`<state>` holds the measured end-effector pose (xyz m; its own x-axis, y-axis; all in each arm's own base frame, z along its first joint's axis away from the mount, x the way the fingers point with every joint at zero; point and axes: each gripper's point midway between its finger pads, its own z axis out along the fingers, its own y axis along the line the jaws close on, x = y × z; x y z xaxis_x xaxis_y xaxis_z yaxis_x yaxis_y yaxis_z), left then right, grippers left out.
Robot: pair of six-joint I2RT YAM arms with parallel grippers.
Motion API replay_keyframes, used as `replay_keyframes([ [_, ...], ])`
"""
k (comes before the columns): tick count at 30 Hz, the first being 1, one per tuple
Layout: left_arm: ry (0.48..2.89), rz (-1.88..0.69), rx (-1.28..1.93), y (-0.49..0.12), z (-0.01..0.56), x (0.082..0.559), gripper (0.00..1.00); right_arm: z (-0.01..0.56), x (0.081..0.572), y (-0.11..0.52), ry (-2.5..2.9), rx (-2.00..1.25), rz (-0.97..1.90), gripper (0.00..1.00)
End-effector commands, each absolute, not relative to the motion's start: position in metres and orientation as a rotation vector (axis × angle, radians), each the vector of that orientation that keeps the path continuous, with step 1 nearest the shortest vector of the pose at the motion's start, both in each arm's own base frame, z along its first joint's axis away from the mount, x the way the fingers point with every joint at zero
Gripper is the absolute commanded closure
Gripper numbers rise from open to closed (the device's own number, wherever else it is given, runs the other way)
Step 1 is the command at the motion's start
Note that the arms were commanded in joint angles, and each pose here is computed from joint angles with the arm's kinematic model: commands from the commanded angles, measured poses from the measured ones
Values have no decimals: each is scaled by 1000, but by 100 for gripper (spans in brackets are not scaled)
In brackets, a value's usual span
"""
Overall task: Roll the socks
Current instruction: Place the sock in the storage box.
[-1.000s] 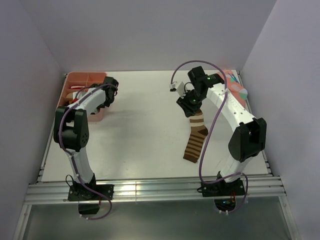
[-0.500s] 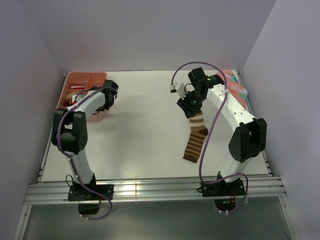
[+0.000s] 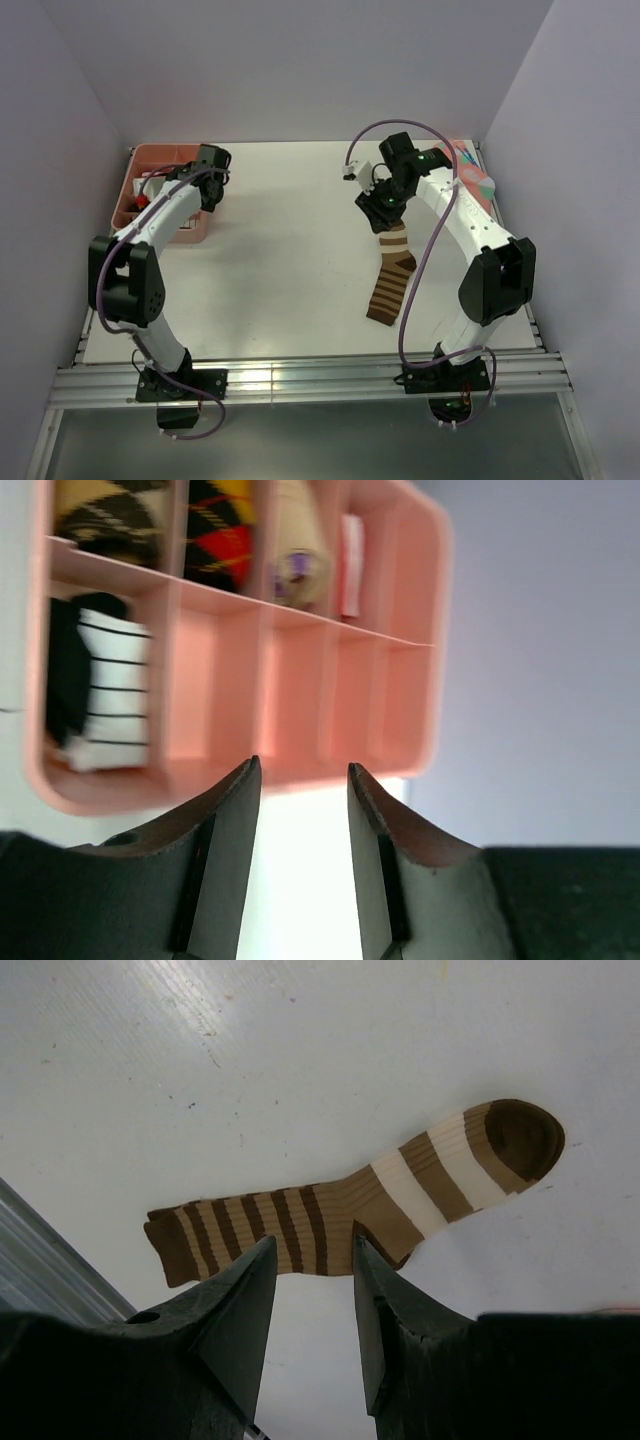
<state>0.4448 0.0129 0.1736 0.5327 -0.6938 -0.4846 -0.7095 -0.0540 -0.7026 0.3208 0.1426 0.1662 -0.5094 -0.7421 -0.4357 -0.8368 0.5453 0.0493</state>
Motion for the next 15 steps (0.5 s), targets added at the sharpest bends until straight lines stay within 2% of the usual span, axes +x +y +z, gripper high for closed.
replay_keyframes([
  [1,1043,-176,-1757,10,236,449,54,211,339,147,2305,-1171,351,56],
  [6,1284,-230,-1587,-9,260,443,54,224,342,139,2288,-1118,331,55],
  [7,1319,-320,-1537,-22,274,447,54,225,339,136,2289,-1112,317,55],
  [12,1624,-377,-1247,-67,265,441,54,225,328,115,2326,-1060,220,55],
  [15,1776,-444,-1093,-103,254,431,54,217,301,106,2378,-1080,227,54],
])
